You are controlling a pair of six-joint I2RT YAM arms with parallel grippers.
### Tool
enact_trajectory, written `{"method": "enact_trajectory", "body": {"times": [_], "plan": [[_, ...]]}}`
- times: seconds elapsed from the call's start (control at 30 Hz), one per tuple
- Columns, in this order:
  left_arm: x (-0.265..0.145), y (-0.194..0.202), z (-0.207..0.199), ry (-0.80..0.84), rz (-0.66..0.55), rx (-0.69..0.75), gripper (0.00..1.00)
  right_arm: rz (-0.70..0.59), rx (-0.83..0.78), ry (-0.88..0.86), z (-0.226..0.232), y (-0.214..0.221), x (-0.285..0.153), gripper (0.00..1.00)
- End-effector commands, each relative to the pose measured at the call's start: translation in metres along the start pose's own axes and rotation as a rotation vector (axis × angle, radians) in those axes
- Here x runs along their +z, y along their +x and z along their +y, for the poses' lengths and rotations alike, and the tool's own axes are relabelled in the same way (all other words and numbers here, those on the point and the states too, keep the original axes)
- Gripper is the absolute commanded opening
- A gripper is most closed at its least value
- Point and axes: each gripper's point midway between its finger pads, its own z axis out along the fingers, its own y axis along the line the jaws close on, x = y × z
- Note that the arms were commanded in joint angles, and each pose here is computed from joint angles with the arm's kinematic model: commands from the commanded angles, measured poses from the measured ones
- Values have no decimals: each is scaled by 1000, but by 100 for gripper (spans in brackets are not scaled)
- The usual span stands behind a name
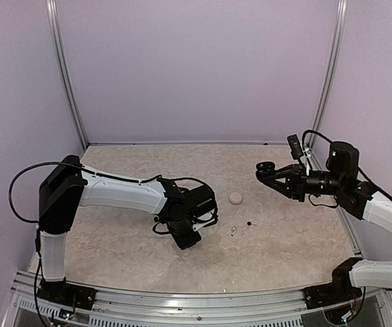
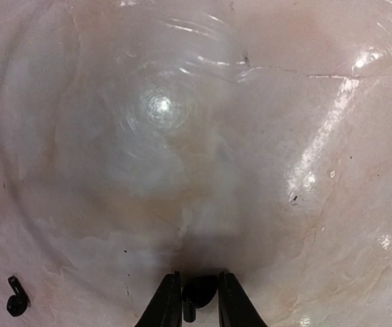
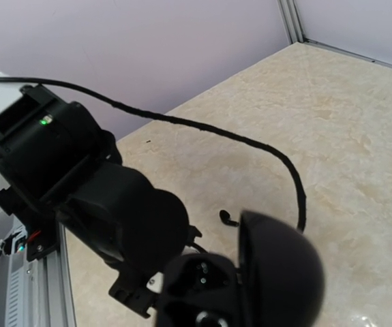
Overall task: Insert the wireless bluetooth earbuds into the charging case
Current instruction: Pick up the left earbud from the center of the board.
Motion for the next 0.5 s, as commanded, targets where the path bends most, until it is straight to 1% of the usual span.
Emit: {"method": "enact_trajectory", "body": {"times": [0.0, 0.13, 0.23, 0.3, 0.47], "plan": [[11, 12, 1, 37, 61, -2, 21, -26, -33, 16, 1, -13, -6, 0], [12, 20, 1, 57, 81, -8, 18, -23, -34, 15, 1, -12, -5, 0], [10, 21, -1, 70, 75, -5, 15, -21, -31, 7, 1, -11, -5, 0], [5, 21, -3, 79, 57, -1, 12, -21, -30, 2, 1, -11, -4, 0], [-2, 18, -1, 84, -3, -9, 11, -24, -37, -25, 4, -9, -3, 0]]}}
